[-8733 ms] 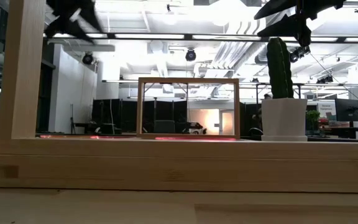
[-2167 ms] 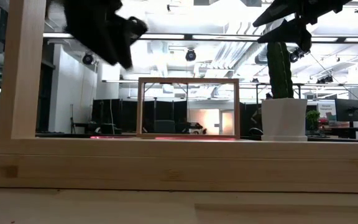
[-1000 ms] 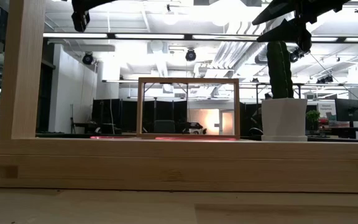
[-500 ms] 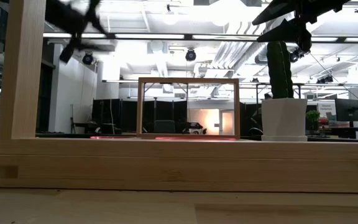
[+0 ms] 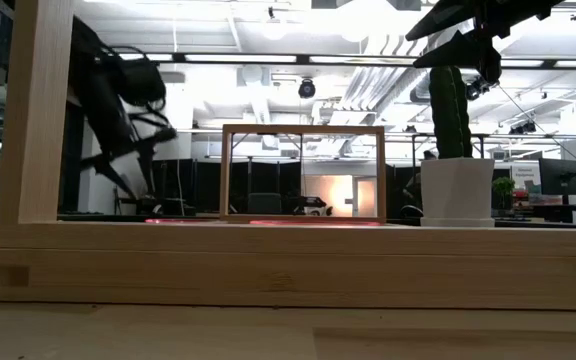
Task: Place and stack plates onto a shelf
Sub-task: Stack the pink plate on top of the pink plate on the shelf
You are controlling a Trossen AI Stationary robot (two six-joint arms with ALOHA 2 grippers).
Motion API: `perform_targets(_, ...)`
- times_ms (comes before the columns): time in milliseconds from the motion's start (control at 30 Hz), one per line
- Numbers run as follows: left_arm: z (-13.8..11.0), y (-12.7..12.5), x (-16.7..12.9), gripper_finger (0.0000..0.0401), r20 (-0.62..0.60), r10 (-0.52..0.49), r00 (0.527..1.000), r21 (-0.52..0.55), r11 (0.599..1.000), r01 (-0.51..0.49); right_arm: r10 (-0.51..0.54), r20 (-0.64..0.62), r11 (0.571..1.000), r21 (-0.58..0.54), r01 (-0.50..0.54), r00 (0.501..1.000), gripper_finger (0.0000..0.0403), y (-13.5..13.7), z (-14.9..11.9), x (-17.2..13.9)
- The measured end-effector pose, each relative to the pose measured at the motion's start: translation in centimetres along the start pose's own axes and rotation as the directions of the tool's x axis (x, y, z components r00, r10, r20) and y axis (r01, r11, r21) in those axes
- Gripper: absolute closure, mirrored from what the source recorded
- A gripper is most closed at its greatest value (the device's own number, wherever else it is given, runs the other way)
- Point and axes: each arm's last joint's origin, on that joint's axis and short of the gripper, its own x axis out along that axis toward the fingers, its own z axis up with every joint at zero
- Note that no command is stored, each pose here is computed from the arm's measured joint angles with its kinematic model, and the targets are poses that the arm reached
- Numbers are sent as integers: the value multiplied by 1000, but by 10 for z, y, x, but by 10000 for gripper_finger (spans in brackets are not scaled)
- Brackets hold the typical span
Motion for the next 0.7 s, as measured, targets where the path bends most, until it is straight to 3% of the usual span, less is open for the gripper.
perform_targets(367,0,3,43,279,-65,96,993,-72,992,-101,0,-1,1000,0,0,1000,208,0,0,0)
perform_targets(567,0,1,52,281,-55,97,994,-99,990,-102,-1,-1,1000,-1,1,1000,208,0,0,0)
perform_targets(700,1,0,53,305,-14,107,994,-142,984,-108,-1,-1,1000,-1,1,1000,208,0,0,0)
